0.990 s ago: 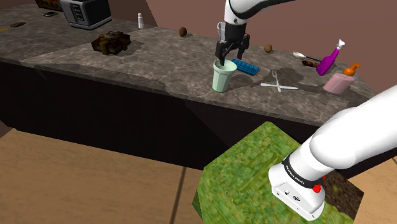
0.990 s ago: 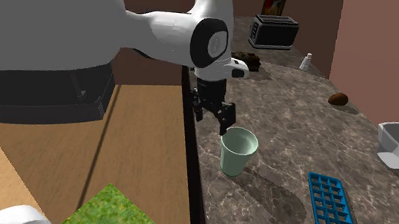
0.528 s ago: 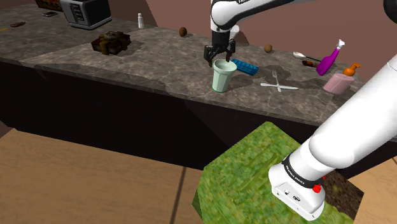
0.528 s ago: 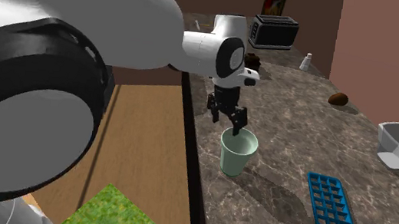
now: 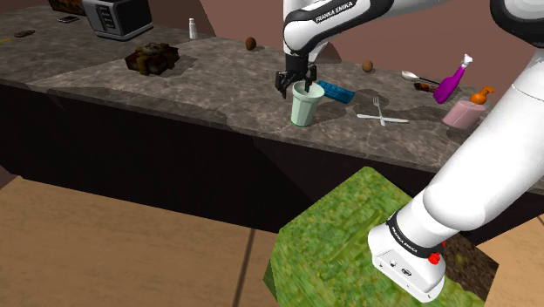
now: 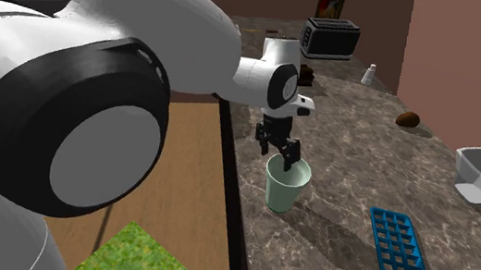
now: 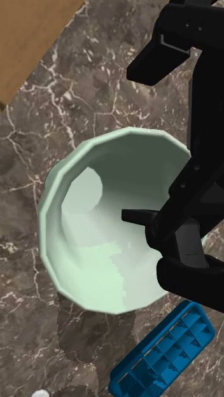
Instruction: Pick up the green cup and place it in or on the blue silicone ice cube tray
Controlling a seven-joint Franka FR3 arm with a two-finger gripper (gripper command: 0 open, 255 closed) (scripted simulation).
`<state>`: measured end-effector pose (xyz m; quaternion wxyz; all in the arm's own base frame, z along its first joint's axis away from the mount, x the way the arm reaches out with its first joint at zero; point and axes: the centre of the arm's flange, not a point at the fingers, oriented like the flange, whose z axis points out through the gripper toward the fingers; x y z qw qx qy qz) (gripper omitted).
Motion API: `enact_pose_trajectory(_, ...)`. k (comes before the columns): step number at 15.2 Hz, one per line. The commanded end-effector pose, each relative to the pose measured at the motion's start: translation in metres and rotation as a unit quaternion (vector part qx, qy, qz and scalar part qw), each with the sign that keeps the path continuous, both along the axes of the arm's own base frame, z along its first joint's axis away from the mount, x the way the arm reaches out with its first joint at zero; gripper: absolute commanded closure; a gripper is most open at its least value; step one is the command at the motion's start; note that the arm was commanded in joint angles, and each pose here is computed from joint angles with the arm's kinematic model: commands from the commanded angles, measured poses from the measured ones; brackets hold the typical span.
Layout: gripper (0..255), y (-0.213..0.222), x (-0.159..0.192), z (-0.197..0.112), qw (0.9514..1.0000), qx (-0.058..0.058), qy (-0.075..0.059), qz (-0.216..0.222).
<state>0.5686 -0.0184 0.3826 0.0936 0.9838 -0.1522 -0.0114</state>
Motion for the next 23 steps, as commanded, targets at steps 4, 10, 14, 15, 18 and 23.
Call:
enact_pose_trajectory(4, 0, -0.004, -0.001, -0.013, 1.0, 0.0, 0.0, 0.0)
enact_pose_trajectory(10, 255, -0.004, -0.001, -0.013, 1.0, 0.0, 0.0, 0.0)
enact_pose_trajectory(14, 255, -0.004, -0.001, -0.013, 1.0, 0.0, 0.0, 0.0)
enact_pose_trajectory(15, 255, -0.004, -0.001, -0.013, 1.0, 0.0, 0.0, 0.0)
enact_pose_trajectory(18, 255, -0.004, -0.001, -0.013, 1.0, 0.0, 0.0, 0.0)
enact_pose_trajectory(23, 255, -0.004, -0.001, 0.008, 1.0, 0.0, 0.0, 0.0)
